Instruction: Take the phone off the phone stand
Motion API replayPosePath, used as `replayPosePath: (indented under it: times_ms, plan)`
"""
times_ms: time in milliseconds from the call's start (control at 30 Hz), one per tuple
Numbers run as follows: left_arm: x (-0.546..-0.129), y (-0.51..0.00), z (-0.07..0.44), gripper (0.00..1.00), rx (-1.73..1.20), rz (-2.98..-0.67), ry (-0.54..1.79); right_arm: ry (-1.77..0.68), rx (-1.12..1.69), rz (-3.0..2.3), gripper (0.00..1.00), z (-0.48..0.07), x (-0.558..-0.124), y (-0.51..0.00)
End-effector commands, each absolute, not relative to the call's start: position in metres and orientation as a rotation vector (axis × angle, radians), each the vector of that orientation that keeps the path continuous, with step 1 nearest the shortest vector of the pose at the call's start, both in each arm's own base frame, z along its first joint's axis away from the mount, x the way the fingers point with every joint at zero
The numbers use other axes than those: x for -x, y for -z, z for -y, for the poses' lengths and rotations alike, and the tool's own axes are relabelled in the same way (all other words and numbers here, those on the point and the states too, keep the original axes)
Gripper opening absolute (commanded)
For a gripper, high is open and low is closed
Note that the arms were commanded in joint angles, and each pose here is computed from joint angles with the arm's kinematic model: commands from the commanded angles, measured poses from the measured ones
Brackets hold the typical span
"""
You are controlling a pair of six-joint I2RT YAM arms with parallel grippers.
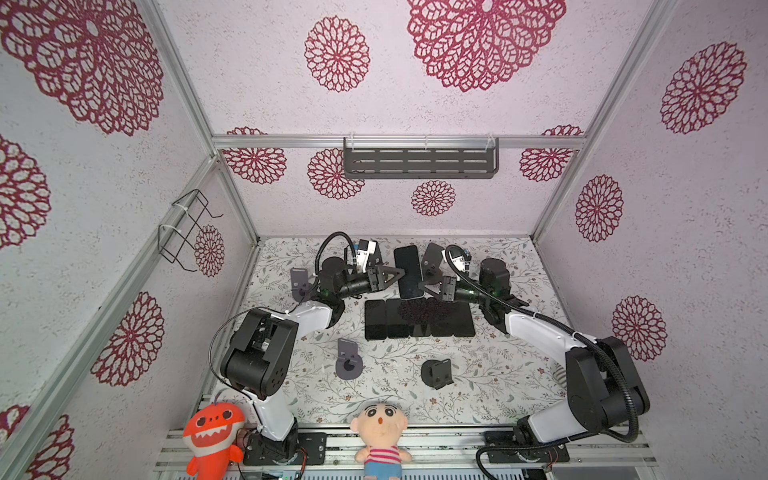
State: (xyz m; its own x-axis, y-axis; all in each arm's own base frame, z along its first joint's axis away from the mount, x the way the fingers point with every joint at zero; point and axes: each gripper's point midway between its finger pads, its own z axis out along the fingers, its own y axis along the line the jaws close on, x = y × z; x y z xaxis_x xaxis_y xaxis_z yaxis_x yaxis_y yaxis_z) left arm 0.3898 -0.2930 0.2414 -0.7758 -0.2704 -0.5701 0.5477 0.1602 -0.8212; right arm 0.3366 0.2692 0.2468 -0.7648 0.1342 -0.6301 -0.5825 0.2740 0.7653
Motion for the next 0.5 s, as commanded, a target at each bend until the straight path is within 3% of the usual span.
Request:
replayPosePath:
  times_ms: [0, 467]
  plan:
    - [-0.3852, -0.2538, 0.2946, 0.49, -0.295, -1.752, 1.724, -1.586, 0.503, -1.796, 0.0, -0.2728, -0.3323, -0.2813]
    - [-0.3833, -0.2597, 0.2961, 0.16, -0.306, -1.726, 1.766, -1.653, 0.502, -1.795, 0.0, -0.2797, -0.3405, -0.2731]
